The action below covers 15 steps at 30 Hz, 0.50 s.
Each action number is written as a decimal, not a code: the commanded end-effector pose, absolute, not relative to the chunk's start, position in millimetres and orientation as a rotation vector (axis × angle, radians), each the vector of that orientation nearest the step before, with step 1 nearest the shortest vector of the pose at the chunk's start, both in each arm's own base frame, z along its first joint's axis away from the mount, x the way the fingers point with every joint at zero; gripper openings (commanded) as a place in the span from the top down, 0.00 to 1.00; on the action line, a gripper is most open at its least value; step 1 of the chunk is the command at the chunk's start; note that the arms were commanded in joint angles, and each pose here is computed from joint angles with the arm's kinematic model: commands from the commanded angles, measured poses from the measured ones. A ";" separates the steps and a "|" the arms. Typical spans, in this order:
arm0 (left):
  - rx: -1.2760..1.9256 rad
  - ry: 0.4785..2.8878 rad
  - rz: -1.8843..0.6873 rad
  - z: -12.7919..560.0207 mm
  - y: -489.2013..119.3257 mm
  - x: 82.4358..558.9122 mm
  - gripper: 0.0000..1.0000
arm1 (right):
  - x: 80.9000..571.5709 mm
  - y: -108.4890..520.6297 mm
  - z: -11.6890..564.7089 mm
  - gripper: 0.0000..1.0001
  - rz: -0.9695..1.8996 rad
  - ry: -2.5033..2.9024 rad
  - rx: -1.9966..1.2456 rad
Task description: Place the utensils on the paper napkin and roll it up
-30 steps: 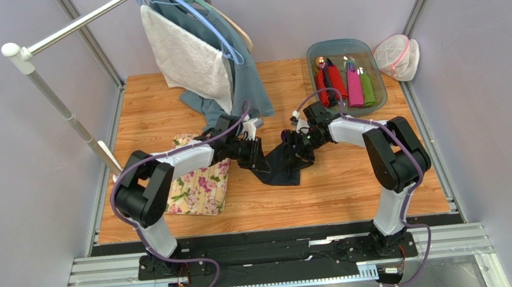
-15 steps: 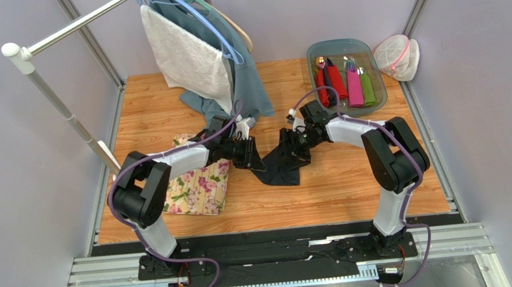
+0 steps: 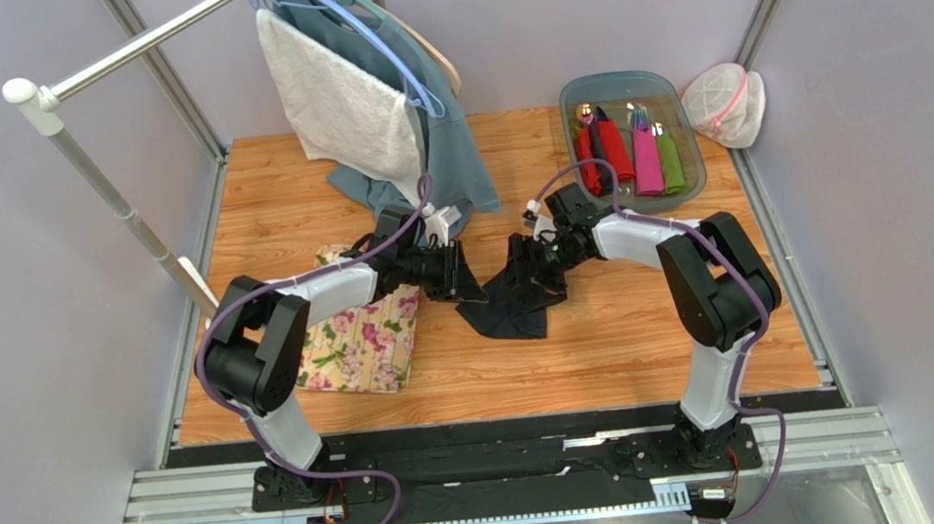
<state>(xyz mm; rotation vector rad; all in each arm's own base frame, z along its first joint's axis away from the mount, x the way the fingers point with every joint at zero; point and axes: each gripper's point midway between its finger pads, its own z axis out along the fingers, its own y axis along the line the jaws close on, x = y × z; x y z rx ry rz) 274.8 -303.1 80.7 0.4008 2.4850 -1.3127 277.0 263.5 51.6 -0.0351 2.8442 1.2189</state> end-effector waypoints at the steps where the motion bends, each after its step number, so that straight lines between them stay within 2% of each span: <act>1: 0.416 2.436 -1.347 89.8 -306.1 277.0 0.69 | 277.2 260.4 65.1 0.29 1.176 2.824 -0.078; 15: 0.415 2.430 -1.351 89.9 -306.5 277.2 0.69 | 276.3 252.7 68.5 0.29 1.111 2.819 -0.094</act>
